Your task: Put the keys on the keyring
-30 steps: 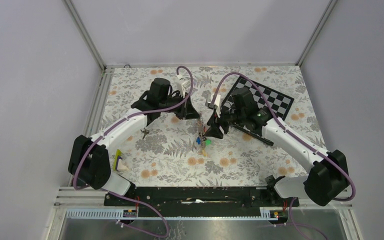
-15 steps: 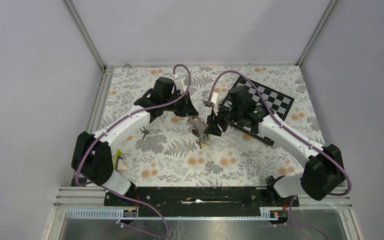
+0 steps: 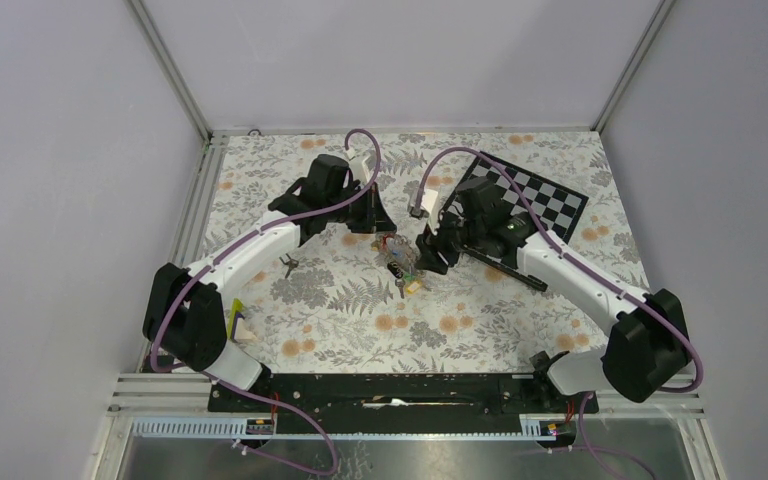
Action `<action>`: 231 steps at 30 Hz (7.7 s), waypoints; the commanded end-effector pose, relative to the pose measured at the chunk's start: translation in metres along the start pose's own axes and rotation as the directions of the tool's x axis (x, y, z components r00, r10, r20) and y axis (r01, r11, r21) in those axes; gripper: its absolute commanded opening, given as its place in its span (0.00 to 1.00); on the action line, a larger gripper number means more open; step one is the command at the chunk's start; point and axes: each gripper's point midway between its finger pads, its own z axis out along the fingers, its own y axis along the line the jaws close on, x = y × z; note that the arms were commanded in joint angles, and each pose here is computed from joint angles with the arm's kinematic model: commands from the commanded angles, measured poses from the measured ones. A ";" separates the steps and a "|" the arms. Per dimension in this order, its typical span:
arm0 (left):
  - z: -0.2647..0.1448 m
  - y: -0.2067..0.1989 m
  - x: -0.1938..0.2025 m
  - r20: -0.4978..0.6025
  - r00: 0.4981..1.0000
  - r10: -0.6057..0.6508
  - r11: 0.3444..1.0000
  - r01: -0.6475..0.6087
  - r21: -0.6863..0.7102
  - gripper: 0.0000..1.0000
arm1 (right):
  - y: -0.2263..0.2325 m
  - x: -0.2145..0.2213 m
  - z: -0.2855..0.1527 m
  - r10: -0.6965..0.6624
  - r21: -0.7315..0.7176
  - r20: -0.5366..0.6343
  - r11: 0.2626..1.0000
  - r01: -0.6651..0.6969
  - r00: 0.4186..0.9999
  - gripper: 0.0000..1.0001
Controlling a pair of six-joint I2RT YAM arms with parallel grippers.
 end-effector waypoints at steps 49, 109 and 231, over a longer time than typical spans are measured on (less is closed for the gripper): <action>-0.030 -0.004 0.039 -0.044 0.902 0.429 0.874 -0.403 0.272 0.59 | 0.030 0.036 0.001 0.081 -0.195 0.034 0.978 -0.073 0.996 0.00; -0.026 -0.010 0.014 -0.076 0.967 0.244 0.854 -0.177 0.490 0.08 | 0.032 0.044 0.005 0.100 -0.214 0.014 0.972 -0.095 0.995 0.00; -0.082 -0.078 0.007 0.124 0.673 0.729 0.551 -0.685 0.476 0.00 | 0.015 -0.042 -0.048 -0.122 -0.049 0.153 0.990 0.130 0.981 0.60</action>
